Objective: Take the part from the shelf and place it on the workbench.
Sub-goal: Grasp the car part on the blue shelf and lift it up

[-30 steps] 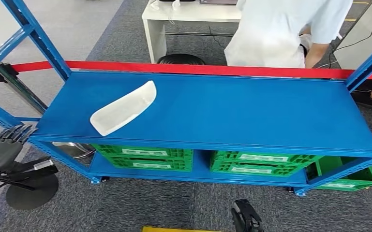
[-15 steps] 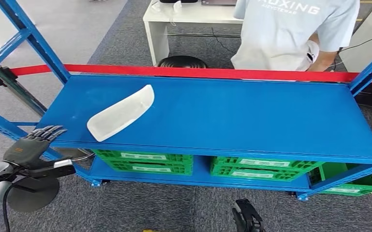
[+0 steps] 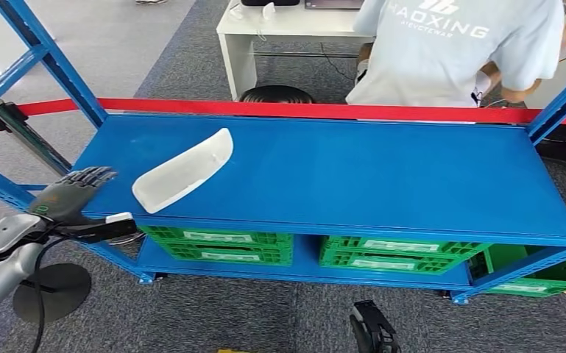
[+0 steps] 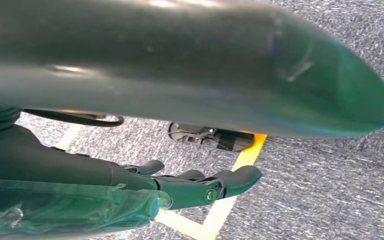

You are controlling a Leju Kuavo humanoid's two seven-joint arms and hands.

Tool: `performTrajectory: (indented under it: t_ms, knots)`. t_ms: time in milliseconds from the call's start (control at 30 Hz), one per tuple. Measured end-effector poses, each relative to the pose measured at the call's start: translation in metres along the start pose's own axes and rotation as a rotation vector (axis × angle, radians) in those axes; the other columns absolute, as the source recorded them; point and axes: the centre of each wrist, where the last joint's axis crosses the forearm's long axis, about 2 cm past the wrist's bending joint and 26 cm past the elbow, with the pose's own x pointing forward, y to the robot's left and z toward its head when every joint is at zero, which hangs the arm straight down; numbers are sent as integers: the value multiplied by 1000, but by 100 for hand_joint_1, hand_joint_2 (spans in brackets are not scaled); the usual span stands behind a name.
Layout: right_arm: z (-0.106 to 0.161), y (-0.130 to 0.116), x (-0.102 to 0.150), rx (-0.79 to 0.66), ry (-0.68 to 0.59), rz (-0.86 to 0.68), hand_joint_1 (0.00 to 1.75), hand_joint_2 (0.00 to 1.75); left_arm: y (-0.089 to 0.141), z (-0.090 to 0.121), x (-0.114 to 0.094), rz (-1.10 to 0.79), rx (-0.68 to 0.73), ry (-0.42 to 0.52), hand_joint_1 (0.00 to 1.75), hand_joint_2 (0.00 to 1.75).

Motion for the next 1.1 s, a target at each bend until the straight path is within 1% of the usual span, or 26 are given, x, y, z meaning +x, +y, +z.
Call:
performTrajectory:
  t_ms: [133, 200, 300, 400, 500, 667, 967, 1100]
  knots:
    - [0, 0, 0, -2, 1, 0, 0, 0, 6, -14, 12, -3, 29, 6, 0, 175]
    - [0, 0, 0, -2, 2, 1, 0, 0, 10, -20, 16, 2, 21, 1, 0, 175]
    - [0, 0, 1, -1, 4, 2, 0, 0, 14, -27, 18, 26, -16, -16, 0, 175]
    - [0, 0, 1, 1, 6, 3, 0, 0, 14, -33, 19, 112, -93, -17, 0, 175]
    - [0, 0, 1, 3, 8, 5, 0, 0, 10, -36, 22, 131, -136, -5, 0, 175]
    - [0, 0, 1, 2, 10, 9, 0, 0, 6, -40, 31, 85, -139, 26, 0, 175]
    - [0, -1, 2, 2, 12, 17, 0, 0, 2, -45, 41, 40, -161, 26, 0, 175]
    - [0, -1, 2, 2, 11, 20, 0, 0, 2, -49, 46, 20, -149, 11, 0, 175]
